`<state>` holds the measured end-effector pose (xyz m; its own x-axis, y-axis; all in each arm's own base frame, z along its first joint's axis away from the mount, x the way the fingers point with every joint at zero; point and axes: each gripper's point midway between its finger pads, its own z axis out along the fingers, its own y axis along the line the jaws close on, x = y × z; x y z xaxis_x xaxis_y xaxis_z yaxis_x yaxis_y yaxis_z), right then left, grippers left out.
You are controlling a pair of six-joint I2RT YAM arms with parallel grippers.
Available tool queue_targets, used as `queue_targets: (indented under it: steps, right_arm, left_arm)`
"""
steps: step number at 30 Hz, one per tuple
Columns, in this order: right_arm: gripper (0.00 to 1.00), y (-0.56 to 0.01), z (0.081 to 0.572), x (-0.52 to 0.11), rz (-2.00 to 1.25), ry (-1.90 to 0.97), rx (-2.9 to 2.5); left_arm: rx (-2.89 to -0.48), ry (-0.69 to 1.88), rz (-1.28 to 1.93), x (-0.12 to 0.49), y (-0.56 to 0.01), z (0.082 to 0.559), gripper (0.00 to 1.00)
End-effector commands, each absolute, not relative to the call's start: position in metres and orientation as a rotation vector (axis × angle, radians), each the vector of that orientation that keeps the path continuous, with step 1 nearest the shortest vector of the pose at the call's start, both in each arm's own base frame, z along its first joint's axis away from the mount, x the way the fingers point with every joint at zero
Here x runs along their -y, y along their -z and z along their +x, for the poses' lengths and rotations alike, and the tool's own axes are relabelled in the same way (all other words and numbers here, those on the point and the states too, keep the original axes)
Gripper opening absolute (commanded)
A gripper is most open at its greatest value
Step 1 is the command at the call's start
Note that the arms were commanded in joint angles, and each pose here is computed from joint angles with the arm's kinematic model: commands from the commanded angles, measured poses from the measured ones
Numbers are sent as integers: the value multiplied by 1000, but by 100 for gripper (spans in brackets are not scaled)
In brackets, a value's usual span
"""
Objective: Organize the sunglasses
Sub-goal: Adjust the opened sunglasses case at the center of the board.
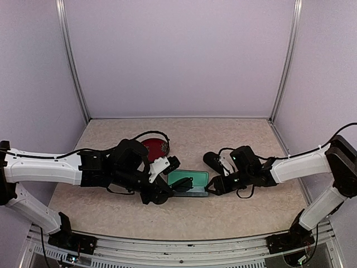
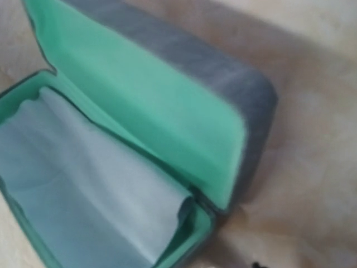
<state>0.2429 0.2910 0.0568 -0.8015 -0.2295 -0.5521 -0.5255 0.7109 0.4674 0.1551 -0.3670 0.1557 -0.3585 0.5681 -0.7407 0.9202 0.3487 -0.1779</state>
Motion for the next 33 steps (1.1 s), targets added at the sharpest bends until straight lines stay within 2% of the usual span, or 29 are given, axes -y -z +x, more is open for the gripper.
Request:
queue_targets:
  steps: [1,10,13,24,33]
  right_arm:
    - [53,-56,244,-301,-555,-947,-2458]
    - [49,-47,234,-295,-539,-970,-2472]
    - [43,-41,230,-293,-545,-958,-2482]
    - [33,-34,224,-294,-580,-917,-2468]
    - [31,-32,225,-293,-580,-901,-2466]
  left_arm:
    - [-1993,809,1249,370,-170,170,12]
    - [-1989,804,1277,377,-165,187,12]
    - [-1984,788,1337,385,-157,191,13]
    - [-2033,790,1593,413,-106,199,14]
    - [-2111,733,1695,414,-71,200,15]
